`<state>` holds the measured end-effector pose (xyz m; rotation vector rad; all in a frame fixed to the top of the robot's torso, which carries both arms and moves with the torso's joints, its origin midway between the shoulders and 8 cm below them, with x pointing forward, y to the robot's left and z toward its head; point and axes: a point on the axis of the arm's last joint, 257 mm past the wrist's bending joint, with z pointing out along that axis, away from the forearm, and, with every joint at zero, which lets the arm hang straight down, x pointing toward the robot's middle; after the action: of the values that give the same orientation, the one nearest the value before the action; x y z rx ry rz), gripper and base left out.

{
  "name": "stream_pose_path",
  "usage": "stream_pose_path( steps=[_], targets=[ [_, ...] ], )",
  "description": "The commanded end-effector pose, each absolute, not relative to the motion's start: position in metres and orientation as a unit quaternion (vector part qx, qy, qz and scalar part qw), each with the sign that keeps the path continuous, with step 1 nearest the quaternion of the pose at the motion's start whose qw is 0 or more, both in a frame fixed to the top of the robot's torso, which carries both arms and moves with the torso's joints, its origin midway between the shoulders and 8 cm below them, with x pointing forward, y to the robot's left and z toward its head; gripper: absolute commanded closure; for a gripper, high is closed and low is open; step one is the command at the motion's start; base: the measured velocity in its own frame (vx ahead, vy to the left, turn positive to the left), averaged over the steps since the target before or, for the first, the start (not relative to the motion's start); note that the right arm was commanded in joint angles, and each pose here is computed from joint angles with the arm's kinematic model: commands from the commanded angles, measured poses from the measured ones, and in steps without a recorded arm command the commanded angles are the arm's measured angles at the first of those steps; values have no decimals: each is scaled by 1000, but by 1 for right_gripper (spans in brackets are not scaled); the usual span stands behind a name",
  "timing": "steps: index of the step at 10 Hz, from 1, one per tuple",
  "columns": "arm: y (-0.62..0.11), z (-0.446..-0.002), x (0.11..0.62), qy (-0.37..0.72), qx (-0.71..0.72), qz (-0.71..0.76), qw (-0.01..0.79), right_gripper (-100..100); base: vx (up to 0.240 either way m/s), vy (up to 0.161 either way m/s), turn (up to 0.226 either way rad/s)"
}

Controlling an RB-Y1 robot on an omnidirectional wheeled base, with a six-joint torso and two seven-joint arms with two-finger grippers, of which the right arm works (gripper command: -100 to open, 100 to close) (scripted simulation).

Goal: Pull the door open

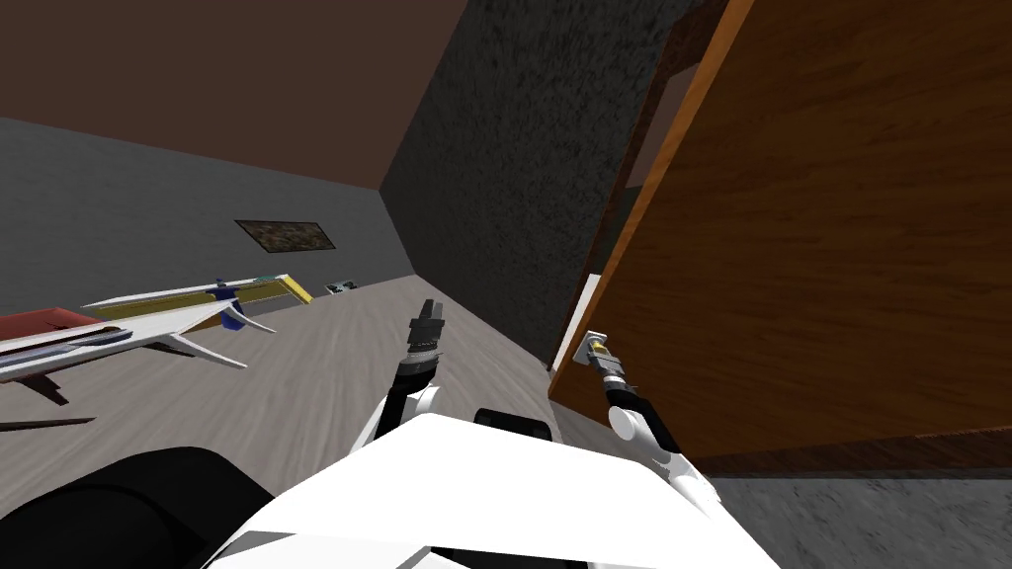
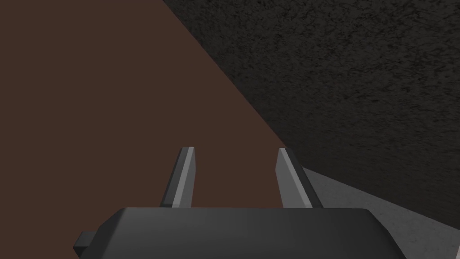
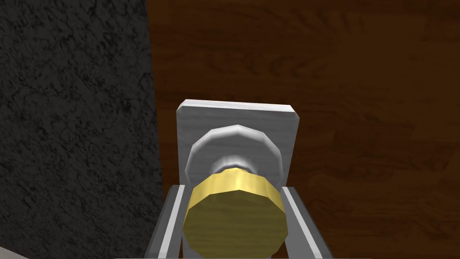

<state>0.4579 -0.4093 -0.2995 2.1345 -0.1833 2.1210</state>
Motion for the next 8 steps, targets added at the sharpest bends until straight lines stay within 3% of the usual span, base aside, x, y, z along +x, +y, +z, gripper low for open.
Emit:
stream_pose_path(
  steps=[1,5,8],
  targets=[
    [-408,-298,455,-56,706,704,59,100,-215,-31,107],
    [-401,-296,445,-43,706,706,43,100,-240,-59,137],
    [-399,-300,439,-36,710,702,38,100,-156,-53,113]
  ],
)
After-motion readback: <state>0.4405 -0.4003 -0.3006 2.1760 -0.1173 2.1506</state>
